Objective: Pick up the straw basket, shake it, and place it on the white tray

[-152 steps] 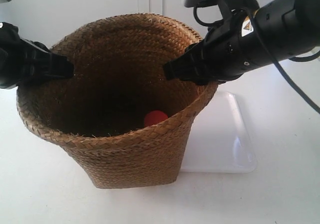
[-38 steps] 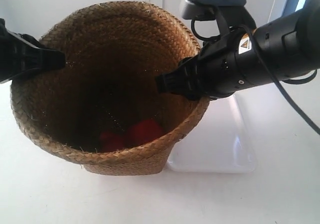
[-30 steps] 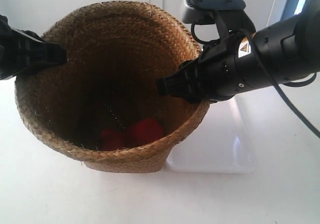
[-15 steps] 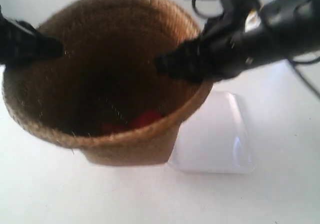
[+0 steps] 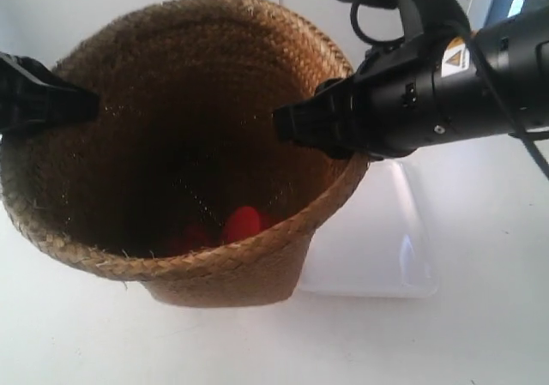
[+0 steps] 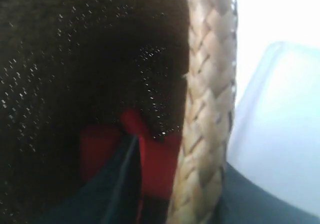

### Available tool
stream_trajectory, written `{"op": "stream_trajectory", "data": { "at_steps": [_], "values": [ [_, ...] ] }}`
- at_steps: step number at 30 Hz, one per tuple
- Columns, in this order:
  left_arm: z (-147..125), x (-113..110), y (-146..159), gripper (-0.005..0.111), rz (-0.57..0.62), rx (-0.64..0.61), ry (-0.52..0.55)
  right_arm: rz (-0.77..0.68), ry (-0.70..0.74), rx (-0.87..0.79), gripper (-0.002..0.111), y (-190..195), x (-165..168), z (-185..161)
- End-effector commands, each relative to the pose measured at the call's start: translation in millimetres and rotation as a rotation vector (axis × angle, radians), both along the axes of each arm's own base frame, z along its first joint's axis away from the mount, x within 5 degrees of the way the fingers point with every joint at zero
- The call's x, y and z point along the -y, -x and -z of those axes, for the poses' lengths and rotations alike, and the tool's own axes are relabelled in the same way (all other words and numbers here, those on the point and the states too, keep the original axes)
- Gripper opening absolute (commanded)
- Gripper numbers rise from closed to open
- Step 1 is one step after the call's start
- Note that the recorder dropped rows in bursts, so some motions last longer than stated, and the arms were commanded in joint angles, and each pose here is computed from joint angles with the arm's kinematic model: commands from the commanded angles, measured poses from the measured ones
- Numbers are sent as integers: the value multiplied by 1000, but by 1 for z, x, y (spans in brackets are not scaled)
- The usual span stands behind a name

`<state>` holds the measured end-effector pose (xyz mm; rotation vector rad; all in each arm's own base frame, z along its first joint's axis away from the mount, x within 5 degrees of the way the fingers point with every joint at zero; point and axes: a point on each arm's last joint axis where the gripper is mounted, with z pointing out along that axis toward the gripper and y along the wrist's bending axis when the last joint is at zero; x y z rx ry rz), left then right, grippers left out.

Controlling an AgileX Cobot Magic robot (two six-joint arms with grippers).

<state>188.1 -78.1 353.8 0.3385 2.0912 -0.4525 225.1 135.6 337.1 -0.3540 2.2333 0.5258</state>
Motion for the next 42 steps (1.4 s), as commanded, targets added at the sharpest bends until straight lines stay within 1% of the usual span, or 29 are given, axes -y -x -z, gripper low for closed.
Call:
{"op": "stream_trajectory", "data": {
  "at_steps": [1, 7, 10, 15, 18, 21, 25, 28, 31, 32, 34, 35, 36, 38, 39, 40, 41, 42],
  "values": [
    [-10, -2, 1, 0, 5, 67, -21, -24, 30, 63, 0, -2, 0, -7],
    [-8, -1, -3, 0, 0, 68, -26, -30, 64, 8, 0, -9, -4, 6],
    [-6, -2, -5, 0, 2, 66, -56, -31, 76, -19, 0, -12, -6, 13],
    [-6, -2, -6, 0, -7, 60, -45, -38, 101, -68, 0, -15, -8, 21],
    [-4, -2, -8, 0, -6, 63, -70, -38, 105, -65, 0, -16, -8, 23],
    [1, -2, -10, 0, -1, 38, -99, -37, 106, -63, 0, -18, -9, 24],
    [12, -2, -11, 0, -14, -14, -87, -39, 129, -87, 0, -22, -11, 32],
    [14, -2, -11, 0, -16, -17, -86, -39, 139, -96, 0, -25, -12, 37],
    [13, -2, -12, 0, -17, -7, -93, -37, 131, -82, 0, -26, -13, 34],
    [10, -2, -11, 0, -16, -1, -93, -40, 123, -79, 0, -23, -12, 29],
    [-11, -4, -4, 0, 4, 49, -94, -65, 98, -21, 0, -12, -7, 0],
    [-29, -5, 3, 0, 5, 103, -79, -69, 76, 34, 0, -5, -4, -20],
    [-49, -8, 11, 0, 3, 169, -59, -69, 37, 122, 0, 7, 3, -48],
    [-88, -14, 32, 0, -6, 310, -14, -56, -38, 275, 0, 28, 15, -89],
    [-94, -16, 38, 0, -7, 338, -1, -48, -68, 323, 0, 36, 20, -96],
    [-87, -16, 38, 0, -6, 327, -9, -40, -69, 340, 0, 35, 20, -88],
    [-66, -13, 27, 0, 5, 265, -49, -36, -38, 298, 0, 25, 15, -60],
    [-43, -10, 17, 0, 15, 195, -89, -35, 22, 212, 0, 12, 9, -25]
  ]
}}
